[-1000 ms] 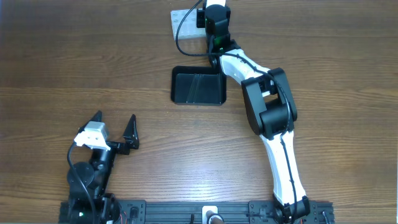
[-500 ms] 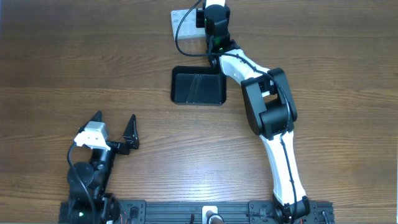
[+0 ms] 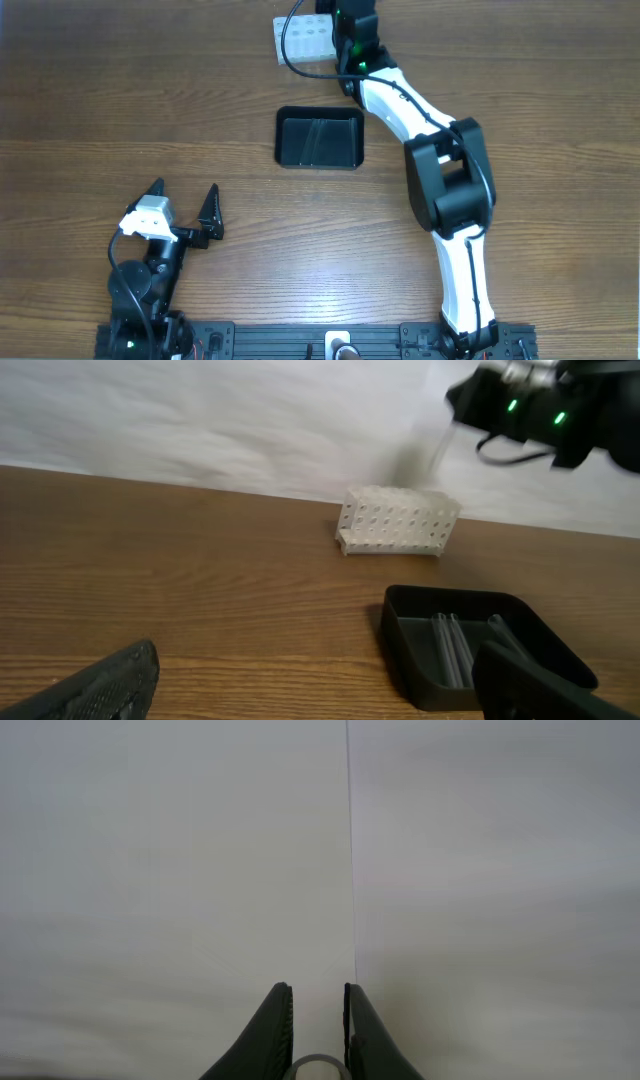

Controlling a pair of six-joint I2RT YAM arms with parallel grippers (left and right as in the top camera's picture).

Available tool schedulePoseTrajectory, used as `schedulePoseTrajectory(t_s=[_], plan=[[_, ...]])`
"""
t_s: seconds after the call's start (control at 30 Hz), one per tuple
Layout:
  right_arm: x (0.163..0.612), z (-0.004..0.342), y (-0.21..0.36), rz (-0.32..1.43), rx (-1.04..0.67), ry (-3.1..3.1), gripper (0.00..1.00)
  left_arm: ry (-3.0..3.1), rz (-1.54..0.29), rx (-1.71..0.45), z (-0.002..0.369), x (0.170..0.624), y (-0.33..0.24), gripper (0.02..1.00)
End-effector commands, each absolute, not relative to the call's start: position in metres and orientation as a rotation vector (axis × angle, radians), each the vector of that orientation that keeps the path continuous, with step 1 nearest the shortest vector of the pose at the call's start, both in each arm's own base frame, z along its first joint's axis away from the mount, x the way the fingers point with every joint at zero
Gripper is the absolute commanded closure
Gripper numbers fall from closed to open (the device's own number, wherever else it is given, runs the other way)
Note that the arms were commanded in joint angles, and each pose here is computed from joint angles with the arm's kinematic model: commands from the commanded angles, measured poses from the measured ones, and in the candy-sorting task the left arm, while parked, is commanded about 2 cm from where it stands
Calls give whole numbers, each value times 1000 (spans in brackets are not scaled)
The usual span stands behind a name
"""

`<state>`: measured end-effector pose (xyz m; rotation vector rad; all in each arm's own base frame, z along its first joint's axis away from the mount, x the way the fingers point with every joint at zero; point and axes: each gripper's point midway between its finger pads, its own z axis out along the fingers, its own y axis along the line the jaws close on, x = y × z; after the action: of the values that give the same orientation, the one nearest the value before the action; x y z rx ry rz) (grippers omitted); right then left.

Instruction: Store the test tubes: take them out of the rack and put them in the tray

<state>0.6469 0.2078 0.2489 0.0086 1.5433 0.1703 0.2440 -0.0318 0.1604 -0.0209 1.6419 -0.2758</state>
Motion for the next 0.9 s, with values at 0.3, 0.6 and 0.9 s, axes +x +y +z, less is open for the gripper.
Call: schedulePoseTrajectory(t_s=[0.3, 0.6, 0.9], plan=[[601, 310, 207, 196, 13, 1710, 989, 1641, -286, -32, 159, 244, -32, 18], [555, 239, 205, 162, 48, 2085, 987, 1641, -286, -32, 160, 244, -32, 18], [513, 182, 209, 141, 59, 2258, 989, 1641, -286, -32, 159, 244, -32, 18]])
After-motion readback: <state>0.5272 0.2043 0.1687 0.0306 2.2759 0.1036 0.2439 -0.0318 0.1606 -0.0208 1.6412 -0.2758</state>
